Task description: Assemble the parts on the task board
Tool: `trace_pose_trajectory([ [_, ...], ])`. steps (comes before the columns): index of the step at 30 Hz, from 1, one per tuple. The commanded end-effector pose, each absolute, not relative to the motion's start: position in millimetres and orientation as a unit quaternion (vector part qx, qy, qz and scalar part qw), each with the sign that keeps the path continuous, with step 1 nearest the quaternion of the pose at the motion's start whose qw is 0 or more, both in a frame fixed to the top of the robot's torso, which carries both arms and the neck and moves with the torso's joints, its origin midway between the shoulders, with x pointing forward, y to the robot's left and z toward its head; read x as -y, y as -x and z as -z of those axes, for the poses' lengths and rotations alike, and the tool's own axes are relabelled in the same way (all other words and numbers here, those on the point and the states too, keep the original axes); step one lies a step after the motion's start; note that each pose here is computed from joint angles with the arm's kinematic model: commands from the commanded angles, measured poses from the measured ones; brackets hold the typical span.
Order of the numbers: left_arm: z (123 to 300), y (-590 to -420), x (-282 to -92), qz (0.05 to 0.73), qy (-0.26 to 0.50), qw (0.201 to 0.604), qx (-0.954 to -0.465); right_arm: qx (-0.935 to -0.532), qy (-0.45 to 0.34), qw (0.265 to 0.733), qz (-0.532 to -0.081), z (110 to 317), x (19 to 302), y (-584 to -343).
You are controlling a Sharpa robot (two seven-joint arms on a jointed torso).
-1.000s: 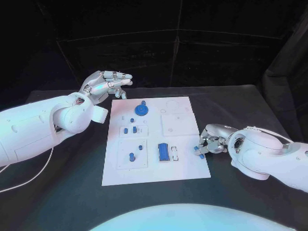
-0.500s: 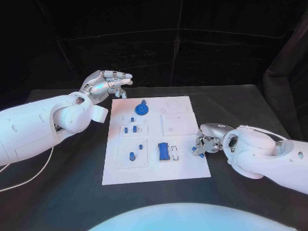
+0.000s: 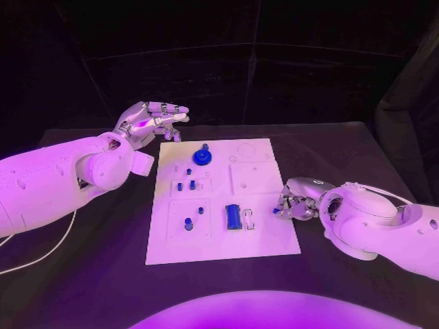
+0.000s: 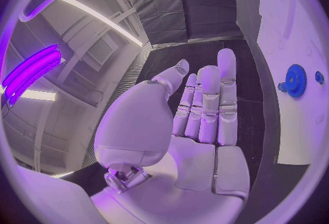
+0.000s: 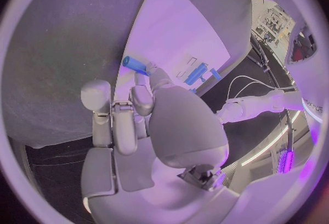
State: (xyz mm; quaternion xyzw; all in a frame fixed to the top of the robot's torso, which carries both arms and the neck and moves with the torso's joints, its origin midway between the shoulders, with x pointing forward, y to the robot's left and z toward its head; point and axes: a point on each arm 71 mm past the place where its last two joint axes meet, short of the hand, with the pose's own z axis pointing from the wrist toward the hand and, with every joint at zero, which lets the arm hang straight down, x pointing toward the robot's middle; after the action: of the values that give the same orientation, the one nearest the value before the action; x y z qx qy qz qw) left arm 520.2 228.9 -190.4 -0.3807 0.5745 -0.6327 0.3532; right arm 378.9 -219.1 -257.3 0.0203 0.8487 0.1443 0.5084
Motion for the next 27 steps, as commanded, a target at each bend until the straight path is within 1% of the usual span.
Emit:
trace_pose_trajectory([
  [1,189.0,-520.0,-228.0,0.638,0.379,0.349,-0.572,-0.839,-0.104,0.501,-0.185,255.0,218.0,-375.5],
  [6,189.0,-519.8,-227.9,0.638,0.379,0.349,-0.572,-0.83,-0.143,0.494,-0.216,251.1,213.1,-371.7],
  [11,188.8,-519.6,-227.7,0.638,0.378,0.349,-0.572,-0.829,-0.161,0.484,-0.229,250.7,206.5,-370.0],
  [27,188.6,-519.1,-227.3,0.639,0.378,0.348,-0.572,-0.852,-0.165,0.445,-0.223,261.0,185.4,-374.0],
])
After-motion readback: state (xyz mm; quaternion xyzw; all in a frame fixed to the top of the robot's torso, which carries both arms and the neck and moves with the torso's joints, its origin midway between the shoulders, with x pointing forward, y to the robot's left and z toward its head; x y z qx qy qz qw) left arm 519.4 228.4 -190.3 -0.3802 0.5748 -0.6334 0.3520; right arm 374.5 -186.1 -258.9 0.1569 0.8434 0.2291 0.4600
